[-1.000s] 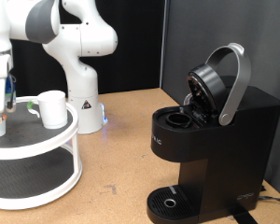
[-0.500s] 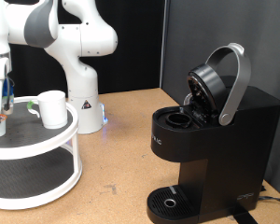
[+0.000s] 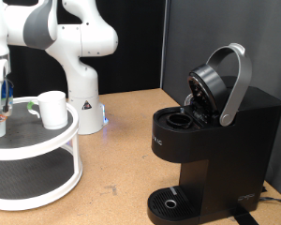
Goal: Make a cup of coffee with the keurig machine
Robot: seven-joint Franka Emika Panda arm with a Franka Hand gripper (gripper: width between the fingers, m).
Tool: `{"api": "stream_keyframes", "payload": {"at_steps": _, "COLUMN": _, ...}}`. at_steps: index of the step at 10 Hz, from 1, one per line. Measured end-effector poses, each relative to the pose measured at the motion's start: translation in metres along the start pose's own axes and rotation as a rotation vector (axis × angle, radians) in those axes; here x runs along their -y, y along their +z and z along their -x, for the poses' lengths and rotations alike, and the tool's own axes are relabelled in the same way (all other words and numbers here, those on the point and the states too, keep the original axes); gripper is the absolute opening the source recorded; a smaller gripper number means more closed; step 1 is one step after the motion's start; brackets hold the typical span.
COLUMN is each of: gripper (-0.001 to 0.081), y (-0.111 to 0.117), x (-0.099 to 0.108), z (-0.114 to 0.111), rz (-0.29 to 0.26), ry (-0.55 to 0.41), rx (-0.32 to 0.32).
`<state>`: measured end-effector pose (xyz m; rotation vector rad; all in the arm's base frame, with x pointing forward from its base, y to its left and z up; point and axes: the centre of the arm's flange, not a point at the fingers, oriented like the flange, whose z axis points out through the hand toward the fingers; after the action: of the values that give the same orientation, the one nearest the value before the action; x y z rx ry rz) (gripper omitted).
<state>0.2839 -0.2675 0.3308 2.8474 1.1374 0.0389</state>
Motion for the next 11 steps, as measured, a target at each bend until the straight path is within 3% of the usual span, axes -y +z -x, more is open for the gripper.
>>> {"api": "stream_keyframes", "payload": {"at_steps": 3, "gripper": 0.0776, "y": 0.006, "x": -0.001, "z": -0.001, "rz": -0.003, "ry": 0.004, "rx": 0.009}}
{"api": "stream_keyframes", "payload": {"at_steps": 5, "gripper": 0.0440, "y": 0.006, "x": -0.003, "z": -0.001, "rz": 0.001, "ry": 0.004, "rx": 0.011}}
{"api": "stream_keyframes", "payload": {"at_steps": 9, "gripper": 0.0439, "y": 0.002, "x": -0.004, "z": -0.003, "rz": -0.016, "ry": 0.019, "rx": -0.007}}
{"api": "stream_keyframes", "payload": {"at_steps": 11, "gripper": 0.0436, "y": -0.017, "x": -0.007, "z": -0.009, "rz": -0.063, "ry": 0.028, "rx": -0.048}}
